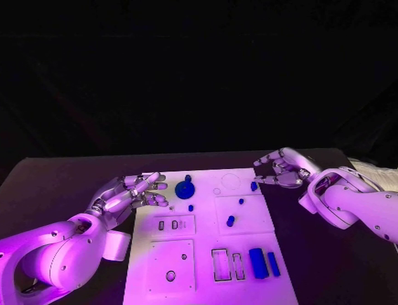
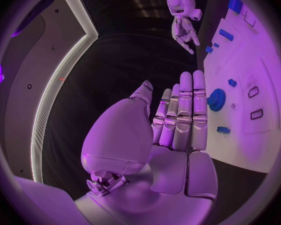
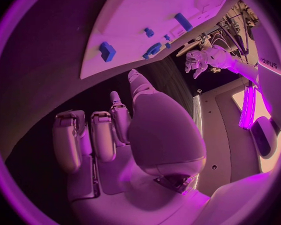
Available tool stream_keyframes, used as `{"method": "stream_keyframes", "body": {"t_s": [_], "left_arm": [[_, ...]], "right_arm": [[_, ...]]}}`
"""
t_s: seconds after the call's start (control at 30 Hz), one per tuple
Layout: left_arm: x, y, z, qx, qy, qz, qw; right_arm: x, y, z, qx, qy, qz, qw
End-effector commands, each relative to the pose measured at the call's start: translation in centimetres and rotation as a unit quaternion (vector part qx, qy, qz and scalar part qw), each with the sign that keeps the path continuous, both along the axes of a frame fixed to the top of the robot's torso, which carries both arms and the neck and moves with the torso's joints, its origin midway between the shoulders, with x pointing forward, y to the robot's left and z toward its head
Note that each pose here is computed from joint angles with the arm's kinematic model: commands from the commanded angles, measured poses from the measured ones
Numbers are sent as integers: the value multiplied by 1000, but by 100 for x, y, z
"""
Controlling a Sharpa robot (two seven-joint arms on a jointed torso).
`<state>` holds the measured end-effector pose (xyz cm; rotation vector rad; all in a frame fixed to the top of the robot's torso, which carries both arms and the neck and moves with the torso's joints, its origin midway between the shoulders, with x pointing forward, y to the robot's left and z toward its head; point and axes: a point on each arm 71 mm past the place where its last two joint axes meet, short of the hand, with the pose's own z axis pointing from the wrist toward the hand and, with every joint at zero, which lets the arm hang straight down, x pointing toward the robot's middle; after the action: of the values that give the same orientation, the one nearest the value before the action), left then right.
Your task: Assemble the parts on the task board
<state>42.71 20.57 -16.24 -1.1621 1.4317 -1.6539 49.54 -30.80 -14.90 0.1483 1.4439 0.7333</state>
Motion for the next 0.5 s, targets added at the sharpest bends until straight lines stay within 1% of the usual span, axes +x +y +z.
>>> {"method": "stream_keyframes", "body": {"t_s": [0.03, 0.2, 0.5], "left_arm": [[-5, -26, 7, -7, -3, -11, 1000], [-2, -28, 2, -7, -2, -11, 1000], [2, -26, -2, -6, -2, -10, 1000]], "right_arm": [[13, 18, -72, -9, 19, 17, 1000], [50, 1, -172, -18, 35, 12, 999], [44, 15, -267, -29, 43, 17, 999]]}}
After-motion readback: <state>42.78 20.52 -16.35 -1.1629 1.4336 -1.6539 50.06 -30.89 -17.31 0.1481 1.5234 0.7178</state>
